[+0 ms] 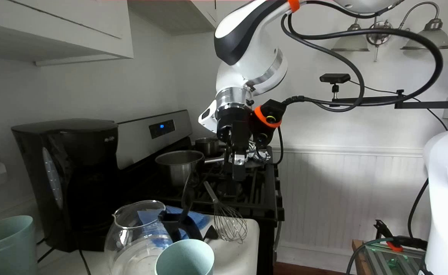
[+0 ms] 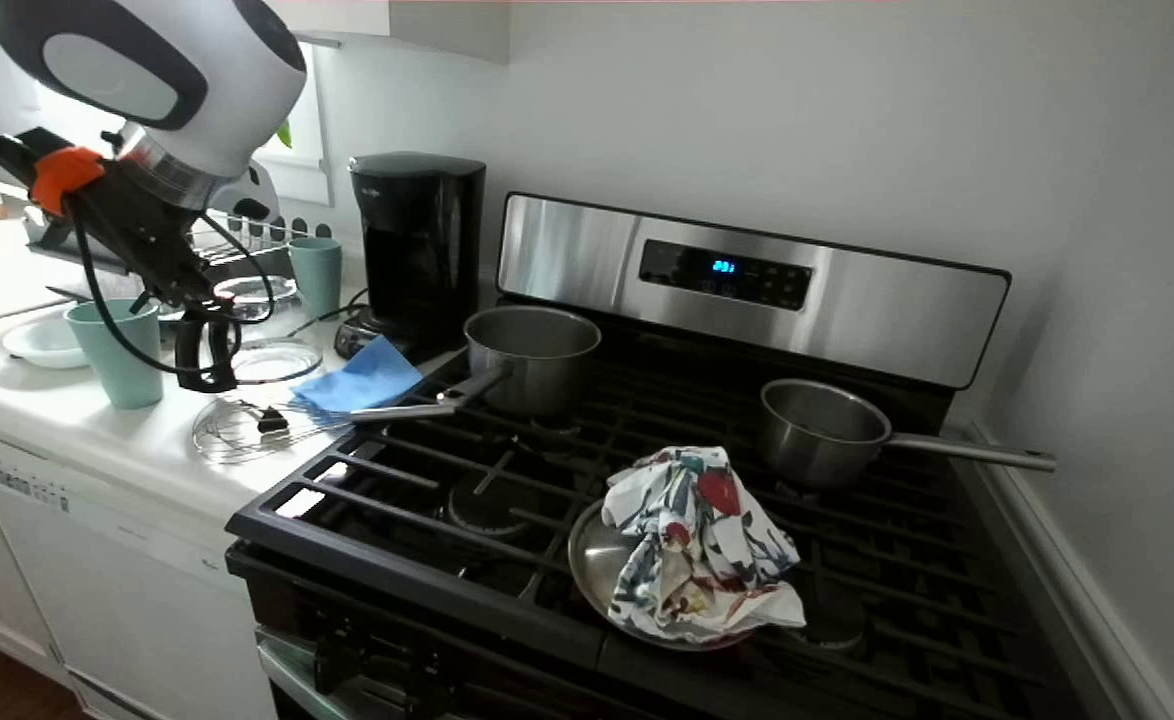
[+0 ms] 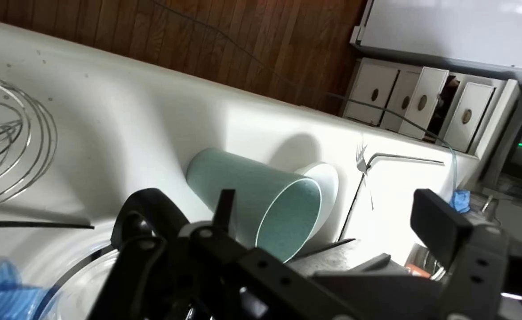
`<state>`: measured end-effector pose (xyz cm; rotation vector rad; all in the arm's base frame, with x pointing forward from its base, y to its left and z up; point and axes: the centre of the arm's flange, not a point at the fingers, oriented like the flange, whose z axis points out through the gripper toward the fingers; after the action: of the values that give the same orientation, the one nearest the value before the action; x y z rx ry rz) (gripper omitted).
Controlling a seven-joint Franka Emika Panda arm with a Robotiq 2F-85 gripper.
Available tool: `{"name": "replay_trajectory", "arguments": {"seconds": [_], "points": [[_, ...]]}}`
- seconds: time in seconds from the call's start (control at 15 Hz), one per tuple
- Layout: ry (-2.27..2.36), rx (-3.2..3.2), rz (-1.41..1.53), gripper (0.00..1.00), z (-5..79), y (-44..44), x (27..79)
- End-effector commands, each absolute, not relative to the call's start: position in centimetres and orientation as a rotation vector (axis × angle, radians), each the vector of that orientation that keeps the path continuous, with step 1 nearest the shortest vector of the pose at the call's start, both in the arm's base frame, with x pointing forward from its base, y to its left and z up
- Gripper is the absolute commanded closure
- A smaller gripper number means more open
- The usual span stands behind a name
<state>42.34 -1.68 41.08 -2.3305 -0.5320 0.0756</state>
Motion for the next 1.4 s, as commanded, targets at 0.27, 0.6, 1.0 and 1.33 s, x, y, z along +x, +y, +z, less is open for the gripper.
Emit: {"name": "replay_trajectory", "arguments": {"seconds": [0.27, 0.6, 1.0, 1.33], "points": [[-0.374, -2.385, 0.086, 0.00, 36.7, 3.1, 42.0], [-0.227, -2.411, 0.001, 0.00, 34.5, 4.4, 42.3], [-0.062, -2.375, -0.051, 0.00, 33.2, 5.7, 42.5], [0.048, -2.373, -0.051, 0.00, 32.2, 6.0, 43.0]]}}
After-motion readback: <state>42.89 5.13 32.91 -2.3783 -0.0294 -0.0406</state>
